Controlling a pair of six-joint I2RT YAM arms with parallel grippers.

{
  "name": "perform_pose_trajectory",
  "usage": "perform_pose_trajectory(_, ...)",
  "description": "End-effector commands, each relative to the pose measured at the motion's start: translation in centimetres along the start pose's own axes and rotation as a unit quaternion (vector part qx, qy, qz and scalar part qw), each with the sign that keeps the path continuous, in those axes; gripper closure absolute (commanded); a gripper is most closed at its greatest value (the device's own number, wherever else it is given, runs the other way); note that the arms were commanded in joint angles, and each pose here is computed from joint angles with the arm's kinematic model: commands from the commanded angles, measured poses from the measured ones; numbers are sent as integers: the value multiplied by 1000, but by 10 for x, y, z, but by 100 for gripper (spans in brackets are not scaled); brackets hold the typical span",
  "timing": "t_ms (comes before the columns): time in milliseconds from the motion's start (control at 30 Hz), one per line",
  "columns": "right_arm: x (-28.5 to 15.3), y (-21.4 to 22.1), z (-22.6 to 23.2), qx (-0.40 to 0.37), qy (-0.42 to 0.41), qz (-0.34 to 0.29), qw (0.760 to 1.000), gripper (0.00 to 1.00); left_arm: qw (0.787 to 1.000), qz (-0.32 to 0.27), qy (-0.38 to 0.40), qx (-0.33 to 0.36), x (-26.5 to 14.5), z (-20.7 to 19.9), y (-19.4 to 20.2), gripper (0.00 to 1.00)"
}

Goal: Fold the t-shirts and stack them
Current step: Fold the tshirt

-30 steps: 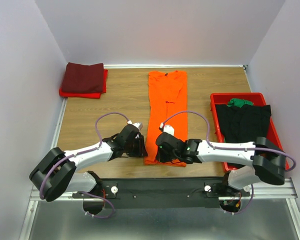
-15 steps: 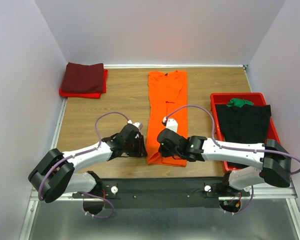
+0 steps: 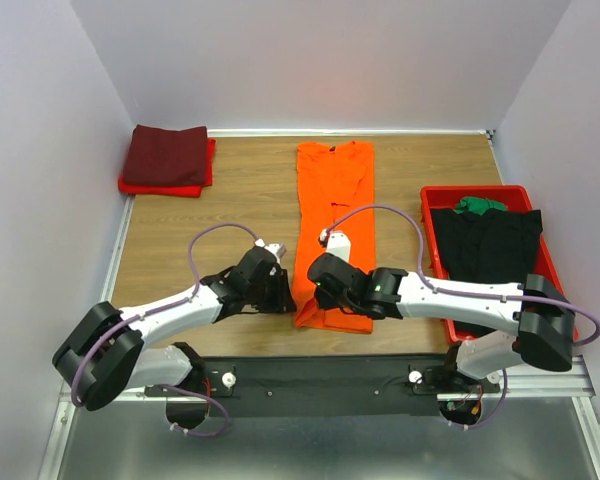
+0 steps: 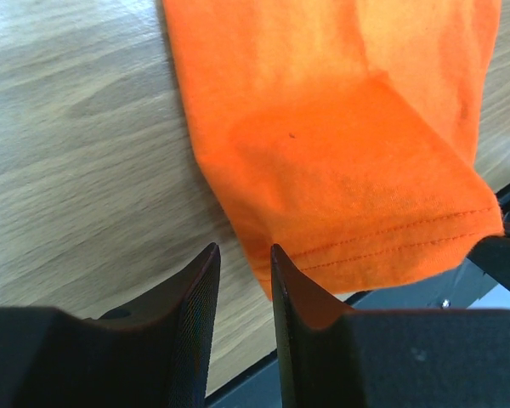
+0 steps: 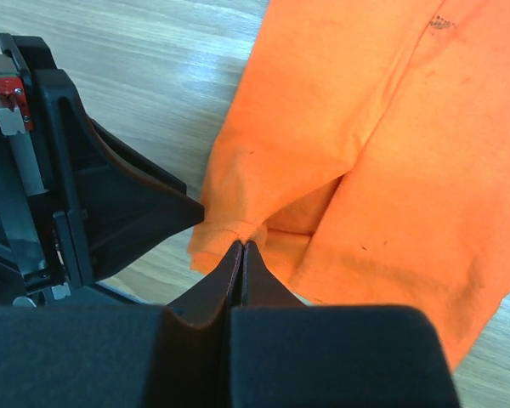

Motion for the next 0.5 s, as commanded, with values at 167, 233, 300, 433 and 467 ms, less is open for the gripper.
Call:
perform_pose_trajectory(167, 5, 25, -11, -6, 23, 31, 999, 97, 999, 23, 23, -6, 5, -2, 5, 62)
perform_pose_trajectory(233, 9, 35, -12, -8, 24, 50, 998, 97, 999, 24, 24, -6, 6, -2, 5, 62)
perform_pose_trajectory(300, 11, 40, -13, -8, 22, 62, 998, 98, 999, 25, 21, -6, 6, 0, 6, 62)
perform_pose_trajectory(433, 14, 48, -14, -12, 20, 78, 997, 99, 999, 32, 2, -12, 8, 5, 8, 65)
perform_pose_trajectory(467, 13, 48, -14, -13, 16, 77, 997, 99, 999, 29, -5, -13, 8, 6, 8, 65)
Point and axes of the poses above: each gripper's point midway between its finger pads, its own x axis out along the fingers, its own z axis along the line the jaws close on, y = z × x, the point moved 9 cm from there along -x, back along the fingers, and after that the axes turned 13 degrees about -x, right-handed, at the moved point
